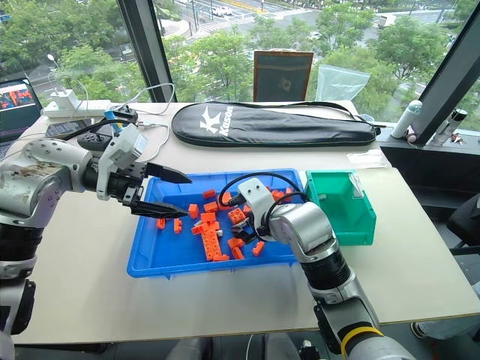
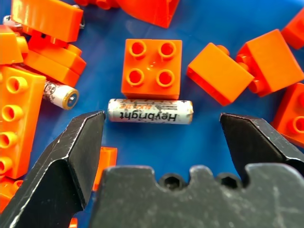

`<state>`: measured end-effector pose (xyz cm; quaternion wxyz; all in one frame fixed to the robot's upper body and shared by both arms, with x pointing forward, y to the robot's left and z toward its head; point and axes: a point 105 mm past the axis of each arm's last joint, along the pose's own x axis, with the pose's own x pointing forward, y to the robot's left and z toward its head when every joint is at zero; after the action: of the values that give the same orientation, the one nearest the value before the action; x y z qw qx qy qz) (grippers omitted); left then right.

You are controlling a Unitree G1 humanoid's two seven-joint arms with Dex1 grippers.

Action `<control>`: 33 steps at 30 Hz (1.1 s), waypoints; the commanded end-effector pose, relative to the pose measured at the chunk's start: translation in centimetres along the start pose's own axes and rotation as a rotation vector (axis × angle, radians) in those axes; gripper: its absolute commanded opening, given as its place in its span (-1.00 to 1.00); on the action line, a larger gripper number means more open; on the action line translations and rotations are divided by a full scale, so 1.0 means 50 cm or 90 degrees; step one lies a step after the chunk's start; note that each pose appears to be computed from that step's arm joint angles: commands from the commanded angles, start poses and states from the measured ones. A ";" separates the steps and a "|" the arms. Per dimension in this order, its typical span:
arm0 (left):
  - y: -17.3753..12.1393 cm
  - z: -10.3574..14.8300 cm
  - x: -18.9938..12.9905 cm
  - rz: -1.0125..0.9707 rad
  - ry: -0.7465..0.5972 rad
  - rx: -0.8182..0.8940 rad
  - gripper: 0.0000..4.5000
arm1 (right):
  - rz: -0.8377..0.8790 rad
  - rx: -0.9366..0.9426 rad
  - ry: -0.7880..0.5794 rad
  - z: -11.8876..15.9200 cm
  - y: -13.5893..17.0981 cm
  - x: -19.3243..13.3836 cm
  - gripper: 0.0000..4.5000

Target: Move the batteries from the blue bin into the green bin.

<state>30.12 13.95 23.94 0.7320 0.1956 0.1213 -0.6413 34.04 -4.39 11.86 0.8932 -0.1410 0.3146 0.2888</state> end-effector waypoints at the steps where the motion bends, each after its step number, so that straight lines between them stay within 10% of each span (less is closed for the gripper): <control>1: 0.000 0.023 -0.012 0.011 0.001 0.034 1.00 | 0.000 -0.001 0.014 -0.014 0.003 0.012 0.99; 8: 0.000 0.024 -0.011 0.010 0.000 0.033 1.00 | -0.008 -0.013 0.015 -0.010 -0.005 0.002 0.11; 18: 0.003 0.024 0.005 -0.007 -0.013 0.035 1.00 | 0.032 -0.144 -0.146 0.107 -0.026 -0.130 0.11; 22: 0.038 0.037 0.012 0.045 -0.034 0.056 1.00 | -0.091 -0.170 -0.210 0.134 -0.139 -0.220 0.11; 33: 0.049 0.031 0.031 0.036 -0.031 0.083 1.00 | -0.302 -0.054 -0.117 0.016 -0.358 -0.314 0.11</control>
<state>32.74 12.27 23.91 0.7435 0.2109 0.0764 -0.6300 35.29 -24.64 22.00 0.9443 -0.2246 0.2161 0.1052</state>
